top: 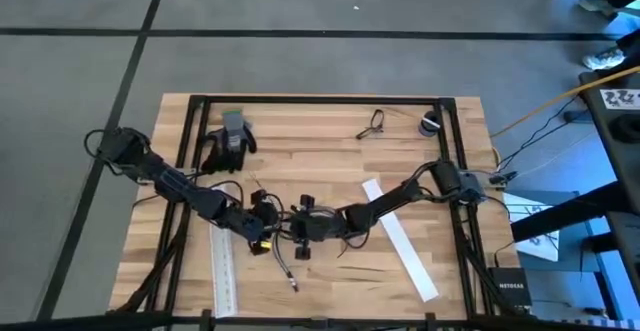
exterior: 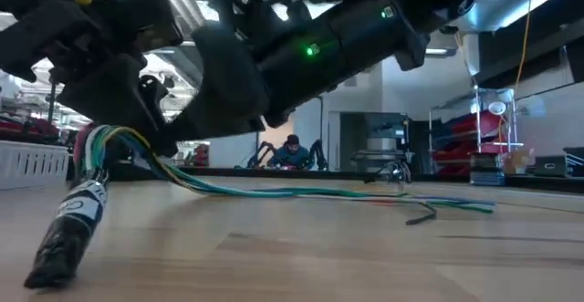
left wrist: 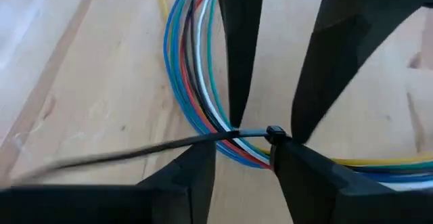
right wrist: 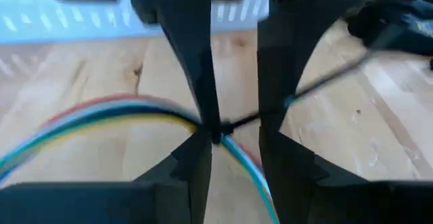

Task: Ziptie cables
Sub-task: Put the black zip tie on the cable wires

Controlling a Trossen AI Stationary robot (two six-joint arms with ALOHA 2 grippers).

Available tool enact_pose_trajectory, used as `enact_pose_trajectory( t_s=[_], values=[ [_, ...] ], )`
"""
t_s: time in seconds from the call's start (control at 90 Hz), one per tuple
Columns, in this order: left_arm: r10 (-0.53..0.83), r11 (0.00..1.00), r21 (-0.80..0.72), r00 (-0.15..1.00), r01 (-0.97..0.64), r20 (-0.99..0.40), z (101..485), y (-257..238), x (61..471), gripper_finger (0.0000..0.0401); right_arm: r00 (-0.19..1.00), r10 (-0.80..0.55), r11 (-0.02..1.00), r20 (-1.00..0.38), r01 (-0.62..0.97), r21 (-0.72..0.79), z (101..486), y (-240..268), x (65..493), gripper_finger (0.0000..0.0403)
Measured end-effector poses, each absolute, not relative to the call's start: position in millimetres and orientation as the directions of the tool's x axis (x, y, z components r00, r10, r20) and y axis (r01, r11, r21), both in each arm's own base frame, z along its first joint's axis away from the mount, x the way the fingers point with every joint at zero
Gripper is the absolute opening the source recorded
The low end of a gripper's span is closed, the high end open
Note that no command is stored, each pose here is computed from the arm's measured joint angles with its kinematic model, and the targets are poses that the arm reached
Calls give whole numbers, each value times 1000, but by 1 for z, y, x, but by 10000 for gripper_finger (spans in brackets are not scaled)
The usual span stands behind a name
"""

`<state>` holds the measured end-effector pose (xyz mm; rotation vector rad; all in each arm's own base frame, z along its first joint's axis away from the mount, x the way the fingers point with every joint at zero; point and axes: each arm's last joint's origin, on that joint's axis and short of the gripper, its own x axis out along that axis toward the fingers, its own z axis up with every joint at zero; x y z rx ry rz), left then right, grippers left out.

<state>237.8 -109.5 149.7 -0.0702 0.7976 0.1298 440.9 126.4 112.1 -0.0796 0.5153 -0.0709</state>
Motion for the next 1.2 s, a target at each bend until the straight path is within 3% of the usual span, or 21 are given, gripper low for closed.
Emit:
enact_pose_trajectory(
  t_s=[0.867,1.056,1.2],
  values=[
    [80,991,-12,661,-134,-746,178,-118,235,134,846,-94,993,-525,42,-110,108,126,439,111],
    [105,983,-21,646,-183,-756,170,-113,240,136,688,1,986,-726,-122,-115,116,128,423,111],
    [135,972,-22,631,-234,-764,168,-104,244,159,711,-10,987,-703,-107,-122,125,130,427,111]
  ],
)
